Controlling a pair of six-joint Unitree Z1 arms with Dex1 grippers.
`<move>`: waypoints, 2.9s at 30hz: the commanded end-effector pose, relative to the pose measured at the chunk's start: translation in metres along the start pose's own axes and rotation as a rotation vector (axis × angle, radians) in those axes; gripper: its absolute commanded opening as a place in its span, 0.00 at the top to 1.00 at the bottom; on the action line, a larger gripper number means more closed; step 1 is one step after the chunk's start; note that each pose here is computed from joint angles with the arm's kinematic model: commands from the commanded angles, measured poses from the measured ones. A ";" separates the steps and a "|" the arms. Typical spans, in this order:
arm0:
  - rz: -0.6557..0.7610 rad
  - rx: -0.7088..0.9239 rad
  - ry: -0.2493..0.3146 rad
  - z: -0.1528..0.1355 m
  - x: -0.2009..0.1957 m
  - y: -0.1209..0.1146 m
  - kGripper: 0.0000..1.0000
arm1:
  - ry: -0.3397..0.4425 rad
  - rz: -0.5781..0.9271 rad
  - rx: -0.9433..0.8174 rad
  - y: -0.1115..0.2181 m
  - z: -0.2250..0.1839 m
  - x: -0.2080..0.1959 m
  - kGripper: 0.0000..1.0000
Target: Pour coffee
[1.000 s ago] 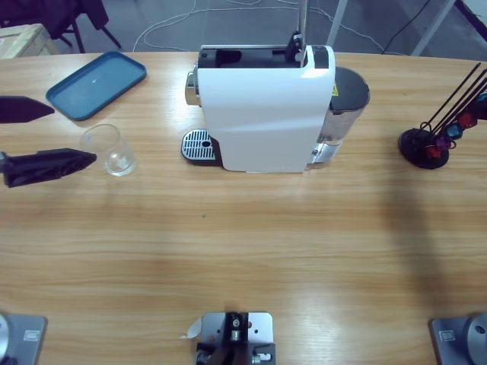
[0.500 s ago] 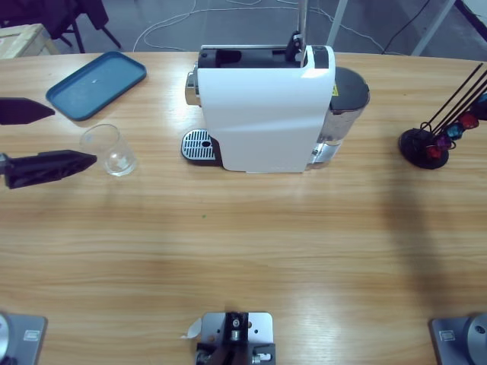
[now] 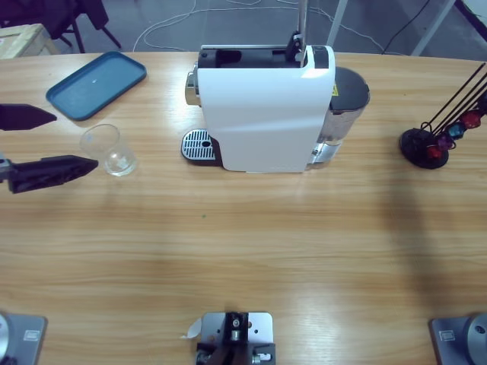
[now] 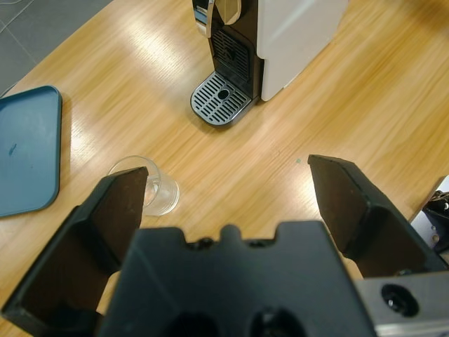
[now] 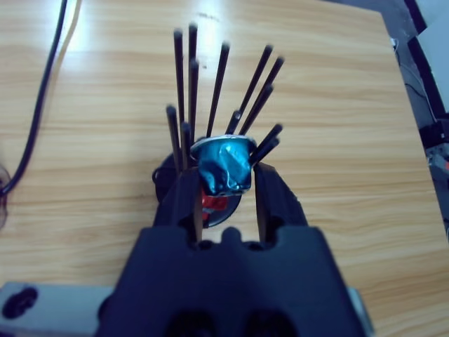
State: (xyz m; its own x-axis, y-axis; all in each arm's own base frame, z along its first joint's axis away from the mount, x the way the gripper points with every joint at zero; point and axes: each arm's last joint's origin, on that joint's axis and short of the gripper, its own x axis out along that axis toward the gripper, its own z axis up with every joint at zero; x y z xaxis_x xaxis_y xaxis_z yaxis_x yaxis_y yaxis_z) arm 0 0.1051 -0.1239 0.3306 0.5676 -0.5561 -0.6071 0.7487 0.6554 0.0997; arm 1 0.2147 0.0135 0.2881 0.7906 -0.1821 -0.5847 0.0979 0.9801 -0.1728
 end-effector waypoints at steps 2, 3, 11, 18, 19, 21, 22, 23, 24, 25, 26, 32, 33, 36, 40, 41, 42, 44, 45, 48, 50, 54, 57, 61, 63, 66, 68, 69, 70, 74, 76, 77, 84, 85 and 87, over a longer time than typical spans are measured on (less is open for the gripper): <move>0.017 -0.017 0.045 -0.012 0.009 0.000 0.00 | -0.038 -0.027 0.018 -0.005 0.014 -0.012 0.78; 0.017 -0.017 0.046 -0.012 0.009 0.000 0.00 | -0.042 -0.028 0.017 -0.005 0.016 -0.014 0.78; 0.016 -0.018 0.042 -0.012 0.009 0.000 0.00 | -0.106 -0.029 0.017 -0.008 0.030 -0.042 0.78; 0.016 -0.022 0.045 -0.013 0.009 0.000 0.00 | -0.200 0.081 -0.013 -0.003 0.040 -0.078 0.78; 0.016 -0.022 0.045 -0.013 0.009 0.000 0.00 | -0.212 0.126 -0.045 0.001 0.039 -0.085 0.78; 0.016 -0.022 0.044 -0.013 0.009 0.000 0.00 | -0.206 0.183 -0.120 0.008 0.033 -0.094 0.78; 0.016 -0.022 0.043 -0.013 0.009 0.000 0.00 | -0.201 0.182 -0.127 0.007 0.029 -0.097 0.78; 0.016 -0.022 0.044 -0.013 0.010 0.000 0.00 | -0.204 0.175 -0.122 0.005 0.027 -0.100 0.78; 0.016 -0.022 0.045 -0.013 0.010 0.000 0.00 | -0.203 0.176 -0.116 0.003 0.025 -0.102 0.78; 0.016 -0.022 0.045 -0.013 0.010 0.000 0.00 | -0.187 0.171 -0.113 0.003 0.020 -0.102 0.78; 0.016 -0.021 0.042 -0.012 0.010 0.000 0.00 | -0.166 0.164 -0.115 0.003 0.012 -0.099 0.78; 0.012 -0.022 0.041 -0.012 0.010 0.000 0.00 | 0.038 0.097 0.039 0.001 -0.026 -0.068 0.58; 0.013 -0.023 0.040 -0.012 0.010 0.000 0.00 | 0.076 0.077 0.063 0.000 -0.026 -0.066 0.31; 0.012 -0.022 0.043 -0.013 0.011 0.000 0.00 | 0.099 0.070 0.071 0.000 -0.017 -0.065 0.13; 0.012 -0.022 0.049 -0.012 0.013 0.000 0.00 | 0.091 0.034 0.124 0.001 -0.006 -0.046 0.08; 0.012 -0.022 0.048 -0.012 0.013 0.000 0.00 | 0.093 0.030 0.128 0.003 -0.005 -0.036 0.09; 0.012 -0.022 0.047 -0.012 0.013 0.000 0.00 | 0.101 0.029 0.129 0.006 -0.005 -0.025 0.09; 0.013 -0.022 0.046 -0.012 0.012 0.000 0.00 | 0.124 0.023 0.130 0.011 -0.010 -0.002 0.13; 0.013 -0.022 0.046 -0.013 0.012 0.000 0.00 | 0.133 0.025 0.132 0.013 -0.014 0.006 0.15; 0.013 -0.022 0.047 -0.015 0.011 0.000 0.00 | 0.141 0.040 0.118 0.016 -0.025 0.015 0.19; 0.012 -0.022 0.055 -0.016 0.013 0.000 0.00 | 0.145 0.041 0.097 0.016 -0.031 0.017 0.23; 0.012 -0.022 0.058 -0.014 0.017 -0.001 0.00 | 0.141 0.020 0.089 0.013 -0.034 0.016 0.24; 0.012 -0.023 0.051 -0.012 0.017 -0.001 0.00 | 0.142 0.010 0.091 0.010 -0.033 0.022 0.28; 0.013 -0.026 0.050 -0.014 0.016 -0.001 0.00 | 0.148 0.005 0.072 0.010 -0.033 0.028 0.34; 0.013 -0.030 0.047 -0.014 0.015 0.000 0.00 | 0.144 0.003 0.068 0.009 -0.031 0.030 0.40; 0.013 -0.033 0.045 -0.013 0.015 0.000 0.00 | 0.152 0.008 0.056 0.008 -0.032 0.033 0.54; 0.013 -0.033 0.044 -0.013 0.014 0.000 0.00 | 0.147 0.005 0.053 0.007 -0.031 0.032 0.57; 0.013 -0.033 0.044 -0.014 0.014 0.000 0.00 | 0.145 0.004 0.052 0.007 -0.031 0.032 0.57; 0.013 -0.033 0.042 -0.013 0.014 0.000 0.00 | 0.142 0.005 0.050 0.007 -0.030 0.032 0.57; 0.013 -0.033 0.042 -0.013 0.014 0.000 0.00 | 0.141 0.009 0.046 0.008 -0.029 0.034 0.57; 0.013 -0.033 0.043 -0.014 0.014 0.000 0.00 | 0.134 0.008 0.047 0.008 -0.027 0.035 0.57; 0.013 -0.033 0.044 -0.014 0.014 0.000 0.00 | 0.132 0.008 0.047 0.008 -0.026 0.036 0.57; 0.013 -0.033 0.045 -0.014 0.014 0.000 0.00 | 0.136 0.005 0.046 0.008 -0.026 0.037 0.61; 0.013 -0.033 0.044 -0.014 0.014 0.000 0.00 | 0.136 0.003 0.047 0.008 -0.026 0.037 0.69; 0.013 -0.033 0.043 -0.014 0.013 0.000 0.00 | 0.134 0.001 0.050 0.007 -0.026 0.037 0.70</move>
State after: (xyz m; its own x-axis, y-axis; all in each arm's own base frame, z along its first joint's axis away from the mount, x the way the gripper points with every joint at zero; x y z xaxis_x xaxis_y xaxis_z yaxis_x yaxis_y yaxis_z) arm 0 0.1067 -0.1257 0.3231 0.5656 -0.5534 -0.6114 0.7405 0.6672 0.0811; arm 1 0.2254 0.0154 0.2529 0.7235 -0.1824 -0.6658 0.1294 0.9832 -0.1287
